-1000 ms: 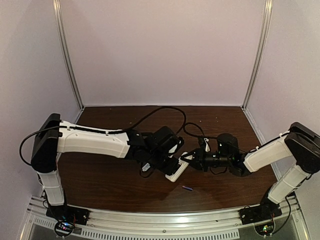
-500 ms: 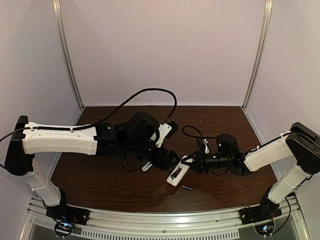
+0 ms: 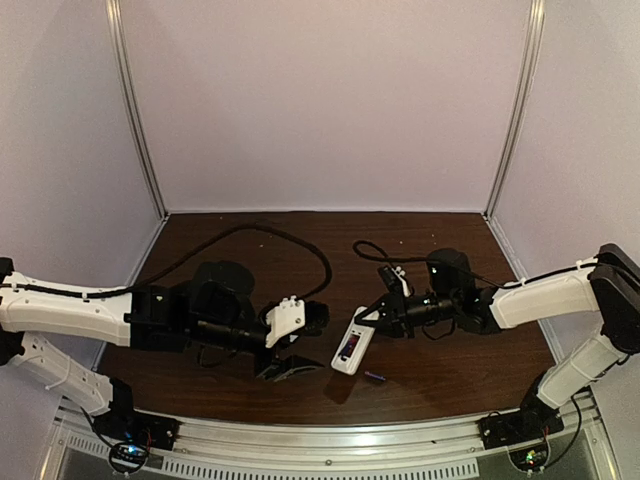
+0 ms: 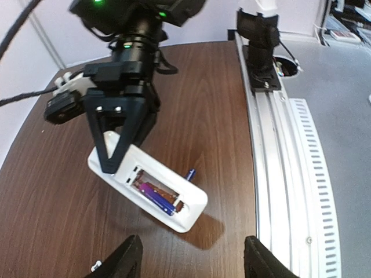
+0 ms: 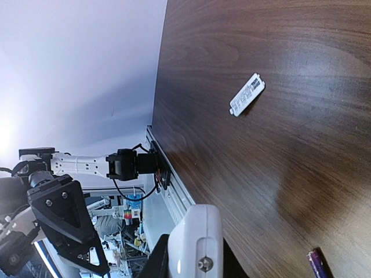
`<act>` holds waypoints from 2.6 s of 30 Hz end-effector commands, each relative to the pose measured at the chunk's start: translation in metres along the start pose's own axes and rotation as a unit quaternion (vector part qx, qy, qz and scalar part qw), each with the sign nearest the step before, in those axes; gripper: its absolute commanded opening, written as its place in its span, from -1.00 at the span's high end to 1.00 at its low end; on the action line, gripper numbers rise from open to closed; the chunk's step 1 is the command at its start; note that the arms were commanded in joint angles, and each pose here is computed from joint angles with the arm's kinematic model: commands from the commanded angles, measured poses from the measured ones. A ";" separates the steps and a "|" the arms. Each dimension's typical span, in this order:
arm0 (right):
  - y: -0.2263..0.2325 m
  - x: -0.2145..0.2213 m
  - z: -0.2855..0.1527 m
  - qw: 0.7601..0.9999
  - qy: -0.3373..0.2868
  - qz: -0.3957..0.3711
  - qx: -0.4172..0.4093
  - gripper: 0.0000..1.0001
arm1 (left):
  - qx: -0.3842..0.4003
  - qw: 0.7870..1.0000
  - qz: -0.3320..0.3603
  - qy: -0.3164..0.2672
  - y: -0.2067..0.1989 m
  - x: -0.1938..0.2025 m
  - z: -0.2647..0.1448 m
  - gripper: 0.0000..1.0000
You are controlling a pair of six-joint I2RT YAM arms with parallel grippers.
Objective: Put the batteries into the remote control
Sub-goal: Place the battery in the battery compartment, then load the battery into the battery compartment.
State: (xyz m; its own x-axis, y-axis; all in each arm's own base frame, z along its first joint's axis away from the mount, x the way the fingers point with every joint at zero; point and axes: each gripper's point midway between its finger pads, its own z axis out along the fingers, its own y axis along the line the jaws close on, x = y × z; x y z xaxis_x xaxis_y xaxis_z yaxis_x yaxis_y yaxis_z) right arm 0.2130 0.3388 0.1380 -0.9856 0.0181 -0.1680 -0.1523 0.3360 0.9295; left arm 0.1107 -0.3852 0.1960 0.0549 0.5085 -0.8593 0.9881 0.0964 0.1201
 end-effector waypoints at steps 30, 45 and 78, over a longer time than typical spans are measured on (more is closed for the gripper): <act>0.026 0.049 0.026 0.991 0.126 -0.045 0.005 1.00 | 0.081 0.969 0.231 0.025 -0.050 0.014 0.043 0.38; 0.031 0.056 0.032 0.990 0.135 -0.049 -0.001 1.00 | 0.077 0.970 0.225 0.059 -0.046 0.030 0.057 0.49; 0.108 0.080 0.018 0.973 0.168 -0.079 -0.139 1.00 | 0.051 0.976 0.184 0.108 -0.021 0.069 0.060 0.87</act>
State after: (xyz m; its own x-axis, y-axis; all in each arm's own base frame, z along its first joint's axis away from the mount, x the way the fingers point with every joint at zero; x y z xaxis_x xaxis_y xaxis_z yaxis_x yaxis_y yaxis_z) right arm 0.1547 0.3810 0.1417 -0.9622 -0.2277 -0.1496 -0.2201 0.3261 0.9194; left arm 0.0804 -0.4166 0.1254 0.4228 0.5967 -0.6820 0.9059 -0.2588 0.3352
